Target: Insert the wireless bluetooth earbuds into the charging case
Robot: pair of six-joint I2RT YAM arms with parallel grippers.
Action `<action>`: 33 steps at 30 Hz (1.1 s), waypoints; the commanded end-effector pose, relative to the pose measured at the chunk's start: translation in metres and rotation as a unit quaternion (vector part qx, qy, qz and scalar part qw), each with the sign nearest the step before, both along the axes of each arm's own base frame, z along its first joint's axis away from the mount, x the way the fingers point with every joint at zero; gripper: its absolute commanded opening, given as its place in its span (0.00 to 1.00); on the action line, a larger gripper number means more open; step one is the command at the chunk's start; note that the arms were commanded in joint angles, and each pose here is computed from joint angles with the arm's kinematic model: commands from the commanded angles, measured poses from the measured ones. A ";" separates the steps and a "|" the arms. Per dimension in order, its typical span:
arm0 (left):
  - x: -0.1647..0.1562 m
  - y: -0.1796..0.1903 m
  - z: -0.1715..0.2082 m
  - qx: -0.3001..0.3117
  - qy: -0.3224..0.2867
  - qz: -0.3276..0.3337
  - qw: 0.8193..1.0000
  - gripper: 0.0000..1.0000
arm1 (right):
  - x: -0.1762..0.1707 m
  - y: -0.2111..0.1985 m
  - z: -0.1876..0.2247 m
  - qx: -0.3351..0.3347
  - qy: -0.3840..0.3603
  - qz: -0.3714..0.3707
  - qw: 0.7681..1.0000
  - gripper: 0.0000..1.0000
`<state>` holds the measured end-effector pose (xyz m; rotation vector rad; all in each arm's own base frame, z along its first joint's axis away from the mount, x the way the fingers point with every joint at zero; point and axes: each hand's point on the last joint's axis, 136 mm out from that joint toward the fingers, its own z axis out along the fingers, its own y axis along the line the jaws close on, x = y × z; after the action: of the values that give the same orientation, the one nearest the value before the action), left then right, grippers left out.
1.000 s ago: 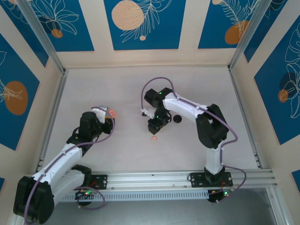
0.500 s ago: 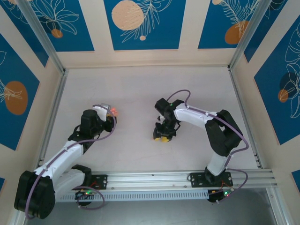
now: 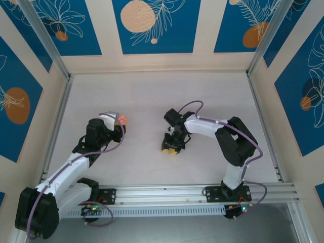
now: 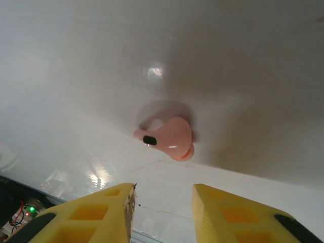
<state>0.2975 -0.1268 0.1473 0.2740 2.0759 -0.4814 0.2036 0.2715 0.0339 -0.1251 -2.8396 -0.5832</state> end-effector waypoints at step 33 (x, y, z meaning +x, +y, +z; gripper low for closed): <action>-0.004 0.009 0.006 0.004 -0.011 0.015 1.000 0.23 | 0.030 -0.002 0.015 -0.015 -0.073 0.003 0.997 0.41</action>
<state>0.2944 -0.1237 0.1548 0.2670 2.0569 -0.4707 0.2284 0.2724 0.0270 -0.1056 -2.9425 -0.5695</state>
